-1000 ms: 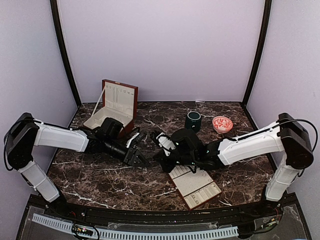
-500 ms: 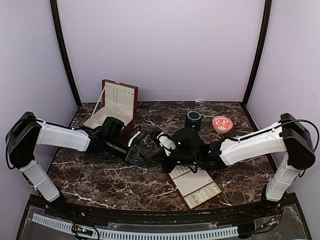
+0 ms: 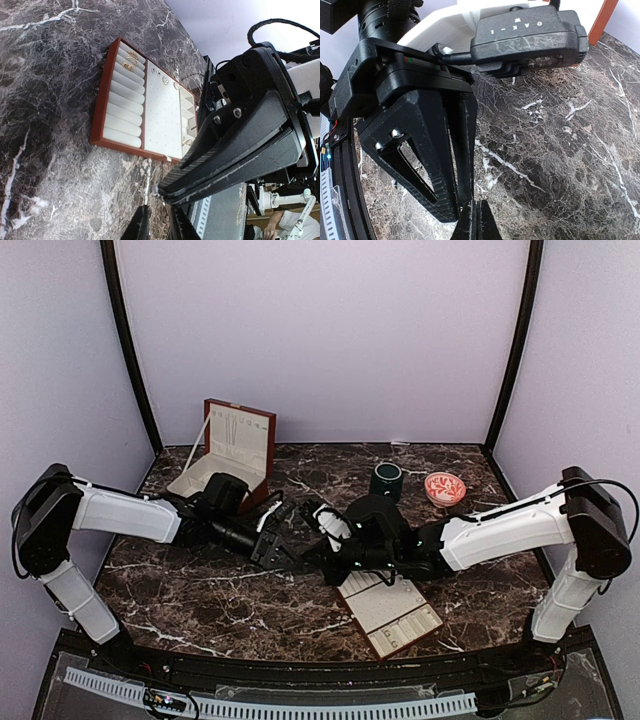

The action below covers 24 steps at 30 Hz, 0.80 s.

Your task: Organize the mixed jewelry

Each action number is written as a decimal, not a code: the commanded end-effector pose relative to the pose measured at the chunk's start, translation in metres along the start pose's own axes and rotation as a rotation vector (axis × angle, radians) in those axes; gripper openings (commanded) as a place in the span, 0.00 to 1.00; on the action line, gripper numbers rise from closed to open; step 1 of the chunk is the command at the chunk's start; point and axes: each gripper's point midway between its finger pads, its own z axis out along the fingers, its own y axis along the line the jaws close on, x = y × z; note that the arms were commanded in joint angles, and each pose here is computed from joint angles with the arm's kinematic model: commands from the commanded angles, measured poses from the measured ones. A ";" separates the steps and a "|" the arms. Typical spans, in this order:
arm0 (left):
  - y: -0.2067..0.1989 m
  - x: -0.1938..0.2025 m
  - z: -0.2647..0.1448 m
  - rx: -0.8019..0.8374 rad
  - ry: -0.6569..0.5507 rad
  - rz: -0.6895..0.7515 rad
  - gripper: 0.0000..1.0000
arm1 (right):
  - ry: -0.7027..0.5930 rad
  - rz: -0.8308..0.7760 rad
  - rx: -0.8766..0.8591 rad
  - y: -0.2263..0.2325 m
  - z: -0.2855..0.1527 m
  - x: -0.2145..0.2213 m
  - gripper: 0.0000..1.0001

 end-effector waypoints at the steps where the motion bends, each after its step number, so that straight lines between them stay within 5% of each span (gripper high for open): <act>1: -0.011 -0.008 0.001 0.041 -0.009 0.038 0.15 | -0.052 0.002 -0.027 0.006 -0.005 -0.015 0.00; 6: -0.015 -0.008 0.000 0.051 -0.013 0.051 0.00 | -0.049 0.002 -0.035 0.007 -0.006 -0.014 0.00; 10: -0.017 -0.009 -0.002 0.051 -0.022 0.062 0.00 | -0.060 0.009 -0.041 0.008 -0.010 -0.018 0.01; 17: -0.017 -0.010 -0.005 0.035 -0.038 0.081 0.00 | -0.101 0.039 -0.047 0.008 -0.034 -0.037 0.36; 24: -0.039 -0.016 -0.015 0.076 -0.061 0.185 0.00 | -0.159 0.153 -0.134 0.001 -0.060 -0.053 0.48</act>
